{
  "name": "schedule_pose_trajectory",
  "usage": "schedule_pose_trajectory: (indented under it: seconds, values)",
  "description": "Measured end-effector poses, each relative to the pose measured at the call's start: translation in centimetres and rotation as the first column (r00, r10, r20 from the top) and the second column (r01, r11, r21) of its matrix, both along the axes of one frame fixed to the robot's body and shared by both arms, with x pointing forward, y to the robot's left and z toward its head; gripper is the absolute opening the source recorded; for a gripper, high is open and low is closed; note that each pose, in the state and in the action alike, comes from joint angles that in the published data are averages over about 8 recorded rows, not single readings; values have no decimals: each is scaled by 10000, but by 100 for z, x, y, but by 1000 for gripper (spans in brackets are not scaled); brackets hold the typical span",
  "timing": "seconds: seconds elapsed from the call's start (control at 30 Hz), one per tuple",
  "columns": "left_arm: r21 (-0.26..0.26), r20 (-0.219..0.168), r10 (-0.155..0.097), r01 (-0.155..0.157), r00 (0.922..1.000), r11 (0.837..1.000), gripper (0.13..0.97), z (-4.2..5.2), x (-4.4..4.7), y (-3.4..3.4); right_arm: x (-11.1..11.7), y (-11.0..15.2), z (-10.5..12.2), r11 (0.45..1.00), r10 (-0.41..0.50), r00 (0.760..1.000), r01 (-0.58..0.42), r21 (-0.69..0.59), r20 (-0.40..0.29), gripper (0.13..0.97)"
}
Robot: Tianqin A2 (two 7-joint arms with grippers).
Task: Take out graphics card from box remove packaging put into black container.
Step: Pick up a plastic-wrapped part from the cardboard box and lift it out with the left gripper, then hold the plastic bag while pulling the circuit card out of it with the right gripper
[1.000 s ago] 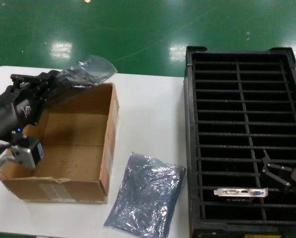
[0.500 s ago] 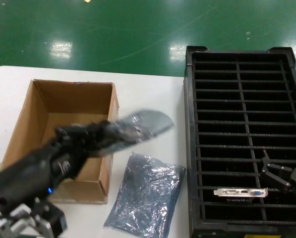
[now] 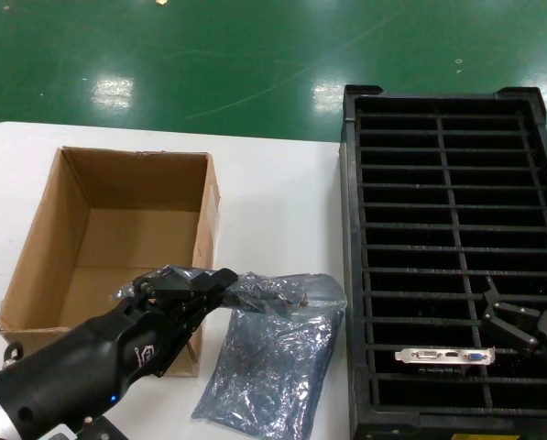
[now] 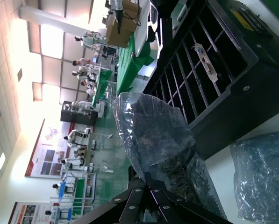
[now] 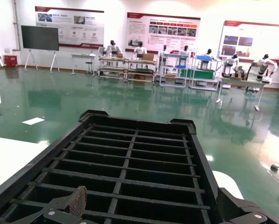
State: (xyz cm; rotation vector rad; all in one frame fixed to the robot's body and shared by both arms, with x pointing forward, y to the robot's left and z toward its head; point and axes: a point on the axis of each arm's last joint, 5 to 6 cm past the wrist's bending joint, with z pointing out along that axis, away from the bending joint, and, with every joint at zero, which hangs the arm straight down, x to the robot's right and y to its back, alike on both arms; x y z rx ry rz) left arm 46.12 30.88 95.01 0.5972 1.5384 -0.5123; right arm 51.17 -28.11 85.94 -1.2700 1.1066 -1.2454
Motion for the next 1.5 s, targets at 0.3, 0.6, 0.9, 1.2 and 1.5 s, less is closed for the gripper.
schedule_pose_trajectory:
  seconds: [0.3, 0.6, 0.9, 1.2, 1.5]
  values:
    - [1, -1, -2, 2, 10000, 10000, 140, 0, 0, 0, 11, -23, -4, 10000, -83, 10000, 83, -35, -15, 966]
    - [1, -1, -2, 2, 10000, 10000, 140, 0, 0, 0, 96, -4, 126, 9978, 667, 9976, -666, -21, 200, 966]
    - [1, -1, -2, 2, 10000, 10000, 140, -1, 0, 0, 227, 306, 465, 9693, 2395, 9653, -2315, -835, 1037, 952]
    - [1, -1, -2, 2, 10000, 10000, 140, -1, 0, 0, 315, 355, 614, 9296, 3165, 9429, -2867, -2316, 1033, 915]
    - [1, -1, -2, 2, 10000, 10000, 140, -1, 0, 0, 268, 299, 584, 8664, 3954, 9173, -3554, -3509, 473, 807]
